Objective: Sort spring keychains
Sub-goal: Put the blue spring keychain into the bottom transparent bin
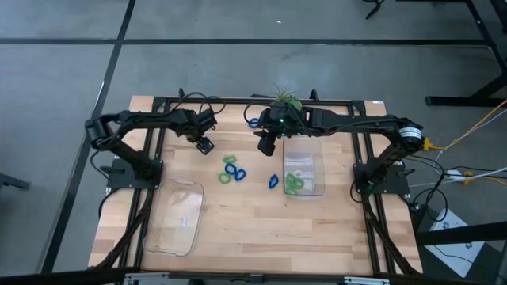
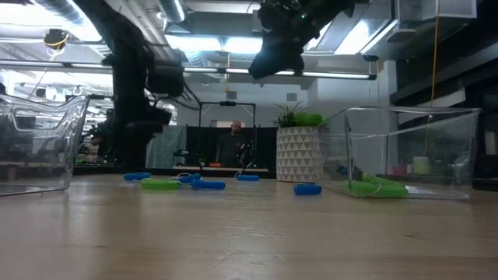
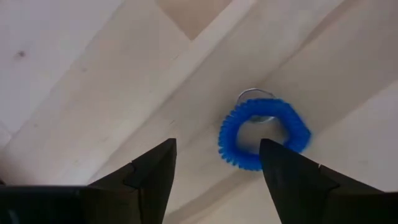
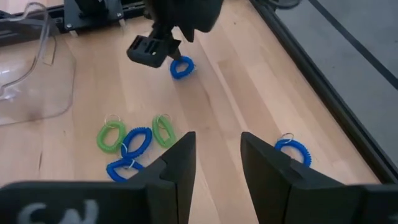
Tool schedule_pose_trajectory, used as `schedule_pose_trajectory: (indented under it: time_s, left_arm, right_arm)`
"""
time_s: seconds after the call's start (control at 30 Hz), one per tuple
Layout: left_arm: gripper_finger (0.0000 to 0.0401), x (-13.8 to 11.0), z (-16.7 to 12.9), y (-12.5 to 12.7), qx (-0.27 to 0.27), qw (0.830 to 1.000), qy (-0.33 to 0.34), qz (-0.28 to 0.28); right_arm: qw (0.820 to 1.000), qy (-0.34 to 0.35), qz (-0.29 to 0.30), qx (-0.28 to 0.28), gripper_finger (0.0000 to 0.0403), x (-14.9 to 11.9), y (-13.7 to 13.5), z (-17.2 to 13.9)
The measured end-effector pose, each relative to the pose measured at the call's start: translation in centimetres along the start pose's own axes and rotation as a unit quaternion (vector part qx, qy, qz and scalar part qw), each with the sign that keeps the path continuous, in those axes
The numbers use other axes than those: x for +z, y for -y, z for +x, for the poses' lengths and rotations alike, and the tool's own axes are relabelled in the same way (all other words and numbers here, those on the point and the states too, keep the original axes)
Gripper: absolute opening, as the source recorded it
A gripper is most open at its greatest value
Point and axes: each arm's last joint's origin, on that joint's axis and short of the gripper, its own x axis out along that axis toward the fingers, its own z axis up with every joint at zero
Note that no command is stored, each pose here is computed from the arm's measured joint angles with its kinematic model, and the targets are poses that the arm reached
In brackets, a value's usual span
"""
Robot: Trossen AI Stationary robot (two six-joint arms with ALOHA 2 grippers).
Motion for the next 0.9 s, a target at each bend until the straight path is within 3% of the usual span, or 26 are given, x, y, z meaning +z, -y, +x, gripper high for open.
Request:
schedule_pose_trajectory:
  time_s: [0.27,0.43,0.9]
  left_arm:
    - [0.0227,0.6,2.9,0.5,-0.026,0.999,-0.047,0.002]
    - [0.0208,0.5,2.9,0.5,-0.023,0.999,-0.048,0.002]
    - [0.0016,0.3,1.6,0.2,-0.020,1.000,-0.021,-0.004]
  right_arm:
    - [1.000,-0.001,0.000,0.012,0.0126,0.0,-0.1,0.0]
    - [1.000,-0.002,0.001,0.013,0.0126,0.0,-0.1,0.0]
    - [1.000,-0.004,0.001,0.013,0.0126,-0.1,-0.1,0.0]
